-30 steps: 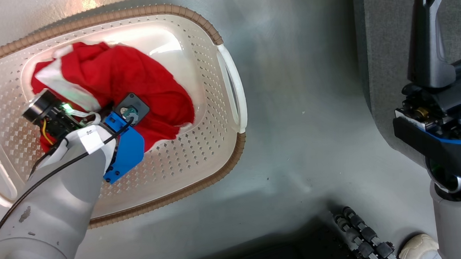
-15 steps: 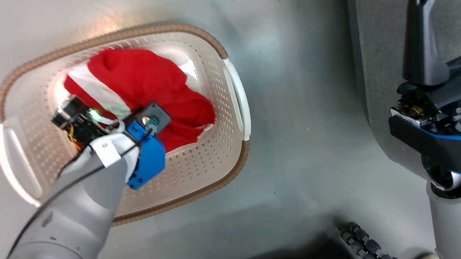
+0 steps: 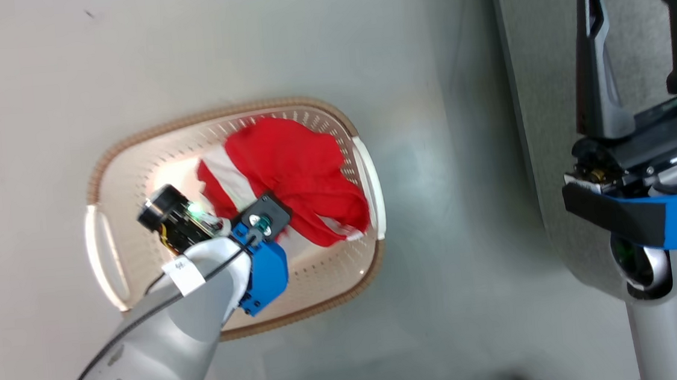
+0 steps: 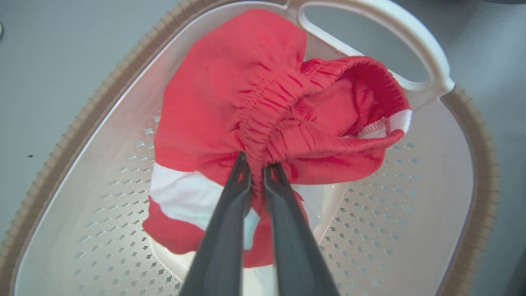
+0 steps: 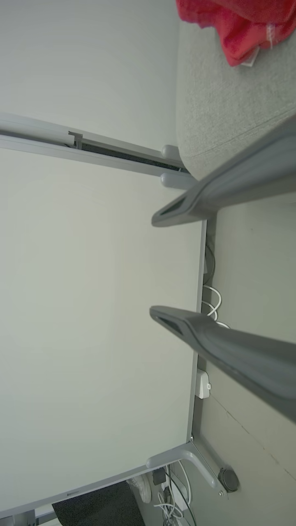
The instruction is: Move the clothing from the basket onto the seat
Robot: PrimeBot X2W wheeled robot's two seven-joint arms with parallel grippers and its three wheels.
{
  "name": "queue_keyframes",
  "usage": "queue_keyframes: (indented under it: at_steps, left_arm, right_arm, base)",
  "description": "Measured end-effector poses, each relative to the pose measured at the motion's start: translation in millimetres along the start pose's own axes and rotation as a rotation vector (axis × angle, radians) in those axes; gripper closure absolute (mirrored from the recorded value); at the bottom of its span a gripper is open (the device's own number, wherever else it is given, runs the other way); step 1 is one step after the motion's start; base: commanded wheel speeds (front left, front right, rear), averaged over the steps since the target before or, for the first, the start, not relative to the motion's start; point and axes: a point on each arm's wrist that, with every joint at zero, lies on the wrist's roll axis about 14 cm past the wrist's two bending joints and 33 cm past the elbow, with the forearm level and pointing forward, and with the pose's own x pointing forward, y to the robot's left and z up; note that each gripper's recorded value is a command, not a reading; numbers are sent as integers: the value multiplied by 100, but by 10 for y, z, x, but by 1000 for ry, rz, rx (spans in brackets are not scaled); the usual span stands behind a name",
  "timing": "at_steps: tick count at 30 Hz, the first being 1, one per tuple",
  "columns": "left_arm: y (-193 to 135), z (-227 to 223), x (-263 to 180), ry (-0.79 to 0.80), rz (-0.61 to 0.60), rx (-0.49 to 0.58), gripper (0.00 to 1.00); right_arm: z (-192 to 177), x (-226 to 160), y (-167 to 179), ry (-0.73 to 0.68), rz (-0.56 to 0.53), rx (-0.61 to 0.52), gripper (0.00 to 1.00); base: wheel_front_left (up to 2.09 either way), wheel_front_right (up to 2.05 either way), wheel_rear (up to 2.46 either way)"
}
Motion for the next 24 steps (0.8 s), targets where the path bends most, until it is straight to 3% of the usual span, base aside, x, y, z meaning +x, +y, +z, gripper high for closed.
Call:
queue_keyframes:
  at_steps: [24]
  left_arm:
    - [280, 1294, -1378, -443, 290, -51, 100]
  right_arm:
    - [835, -474, 212, -72, 19, 31, 0]
  base:
    - [0, 0, 0]
